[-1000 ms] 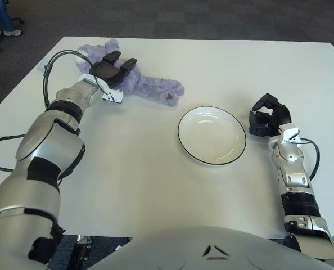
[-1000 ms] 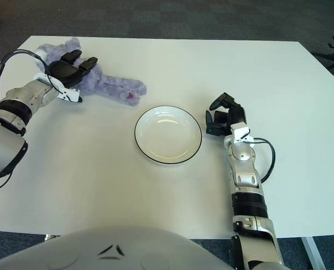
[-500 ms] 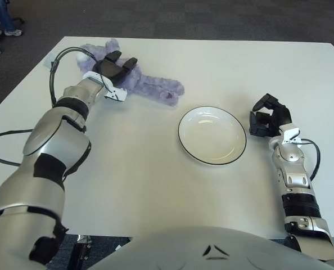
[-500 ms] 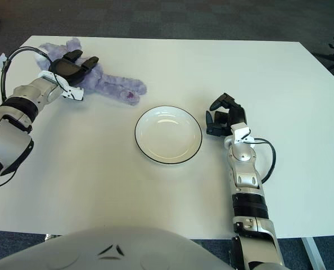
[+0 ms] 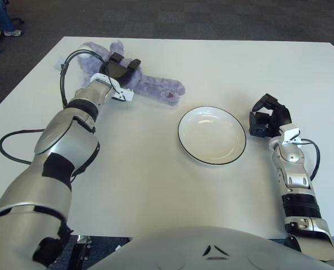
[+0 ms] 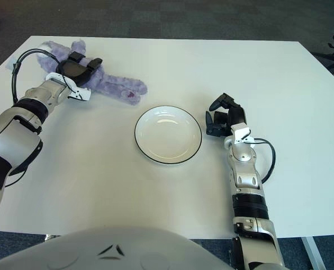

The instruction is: Put the doll into the plate.

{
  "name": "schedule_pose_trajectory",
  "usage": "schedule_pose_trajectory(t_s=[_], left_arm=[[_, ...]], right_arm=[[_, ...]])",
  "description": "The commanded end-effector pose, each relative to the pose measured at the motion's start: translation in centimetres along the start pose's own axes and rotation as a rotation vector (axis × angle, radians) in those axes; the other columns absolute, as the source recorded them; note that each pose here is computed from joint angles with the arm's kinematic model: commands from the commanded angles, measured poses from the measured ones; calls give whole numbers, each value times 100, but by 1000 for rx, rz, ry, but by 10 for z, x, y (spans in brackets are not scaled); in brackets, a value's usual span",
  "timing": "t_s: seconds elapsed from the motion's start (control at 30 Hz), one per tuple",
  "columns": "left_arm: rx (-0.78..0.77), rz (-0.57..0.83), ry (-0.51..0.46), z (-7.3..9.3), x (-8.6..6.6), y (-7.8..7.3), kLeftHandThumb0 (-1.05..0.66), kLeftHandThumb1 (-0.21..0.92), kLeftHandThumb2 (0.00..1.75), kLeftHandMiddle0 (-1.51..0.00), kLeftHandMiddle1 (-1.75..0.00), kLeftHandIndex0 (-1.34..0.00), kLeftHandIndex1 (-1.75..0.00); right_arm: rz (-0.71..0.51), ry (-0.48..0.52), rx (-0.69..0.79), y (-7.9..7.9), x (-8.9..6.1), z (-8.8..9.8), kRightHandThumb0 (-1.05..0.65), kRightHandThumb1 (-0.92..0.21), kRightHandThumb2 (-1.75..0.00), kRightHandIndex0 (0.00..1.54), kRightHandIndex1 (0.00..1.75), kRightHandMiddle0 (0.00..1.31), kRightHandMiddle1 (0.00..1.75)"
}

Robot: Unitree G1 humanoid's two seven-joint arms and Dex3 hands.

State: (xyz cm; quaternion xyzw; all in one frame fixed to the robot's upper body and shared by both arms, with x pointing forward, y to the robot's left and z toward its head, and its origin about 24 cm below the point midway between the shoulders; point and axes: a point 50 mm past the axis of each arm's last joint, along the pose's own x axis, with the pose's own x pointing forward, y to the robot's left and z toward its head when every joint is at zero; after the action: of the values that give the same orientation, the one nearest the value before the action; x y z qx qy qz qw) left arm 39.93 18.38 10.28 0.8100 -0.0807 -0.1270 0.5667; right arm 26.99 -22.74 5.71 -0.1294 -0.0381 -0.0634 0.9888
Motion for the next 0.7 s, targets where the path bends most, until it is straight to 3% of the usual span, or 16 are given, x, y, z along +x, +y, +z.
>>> schedule_pose_trajectory(t_s=[0.0, 0.13, 0.43, 0.67], left_arm=[[-23, -31, 17, 3, -3, -11, -38, 12, 107, -1, -101, 0, -59], [-39, -63, 37, 5, -2, -13, -33, 10, 110, -2, -110, 0, -67], [-42, -135, 67, 9, 0, -16, -33, 14, 109, -7, -151, 0, -72], [-50, -153, 72, 11, 1, -17, -30, 17, 109, -17, -166, 0, -85]], right_arm=[[29, 111, 11, 3, -11, -21, -50, -27, -137, 125, 175, 65, 175], [33, 107, 10, 3, -12, -21, -50, -27, -137, 125, 175, 65, 175], [37, 99, -4, 4, -13, -20, -50, -27, -137, 126, 175, 65, 175], [37, 94, -17, 4, -14, -20, -50, -27, -137, 126, 175, 65, 175]])
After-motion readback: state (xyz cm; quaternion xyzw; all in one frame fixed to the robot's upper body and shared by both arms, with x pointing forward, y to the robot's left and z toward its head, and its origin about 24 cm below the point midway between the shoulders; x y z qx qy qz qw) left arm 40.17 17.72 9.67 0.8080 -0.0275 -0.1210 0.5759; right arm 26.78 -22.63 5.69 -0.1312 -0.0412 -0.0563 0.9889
